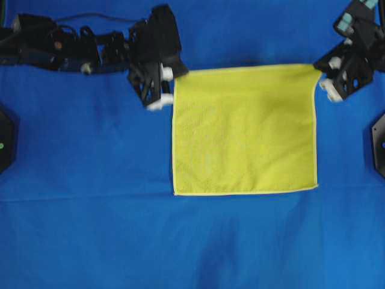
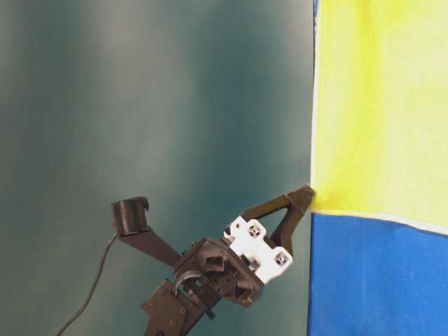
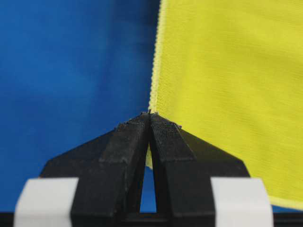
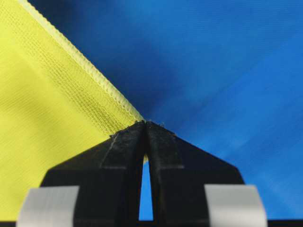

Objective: Fold the yellow towel.
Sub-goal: 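Lift the corners and fold the top edge down toward the bottom edge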

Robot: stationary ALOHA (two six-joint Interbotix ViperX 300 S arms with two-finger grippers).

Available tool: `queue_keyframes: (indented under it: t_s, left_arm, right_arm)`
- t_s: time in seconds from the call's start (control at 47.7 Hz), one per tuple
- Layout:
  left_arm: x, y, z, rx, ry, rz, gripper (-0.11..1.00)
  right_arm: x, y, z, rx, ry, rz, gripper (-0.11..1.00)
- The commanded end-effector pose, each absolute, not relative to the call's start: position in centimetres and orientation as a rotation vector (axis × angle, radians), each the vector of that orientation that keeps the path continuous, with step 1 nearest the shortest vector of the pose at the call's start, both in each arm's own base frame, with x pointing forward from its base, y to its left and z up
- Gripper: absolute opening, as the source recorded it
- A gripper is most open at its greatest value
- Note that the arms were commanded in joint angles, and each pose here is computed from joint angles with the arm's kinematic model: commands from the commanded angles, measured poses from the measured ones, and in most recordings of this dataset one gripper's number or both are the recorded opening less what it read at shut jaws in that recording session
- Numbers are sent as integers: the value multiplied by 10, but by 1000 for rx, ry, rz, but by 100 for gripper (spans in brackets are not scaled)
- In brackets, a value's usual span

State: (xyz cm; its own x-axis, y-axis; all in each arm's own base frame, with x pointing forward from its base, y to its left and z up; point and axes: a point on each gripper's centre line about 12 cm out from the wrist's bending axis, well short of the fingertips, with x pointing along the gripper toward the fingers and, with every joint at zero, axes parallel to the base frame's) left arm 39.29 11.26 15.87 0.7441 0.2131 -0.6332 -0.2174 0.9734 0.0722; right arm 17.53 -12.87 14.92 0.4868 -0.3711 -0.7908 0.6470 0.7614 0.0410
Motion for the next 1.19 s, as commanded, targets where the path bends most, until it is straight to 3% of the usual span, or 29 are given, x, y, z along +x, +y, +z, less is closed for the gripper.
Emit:
queue_keyframes:
  t_s: [0.0,0.272,0.754,1.173]
  left_arm:
    - [396,94,169,5,679,194,1]
    - [400,29,158,41,753,40,1]
    - [399,-54,136,16,822,-112,1]
    - [400,-74,128,28,808,-155,1]
  right_arm:
    - [175,-116,156,367,840,-608,2]
    - [177,-57,159,449,884,-446,2]
    - [195,24,136,490,1034,-213,2]
    - [210,43,120,479,1083,-177,2]
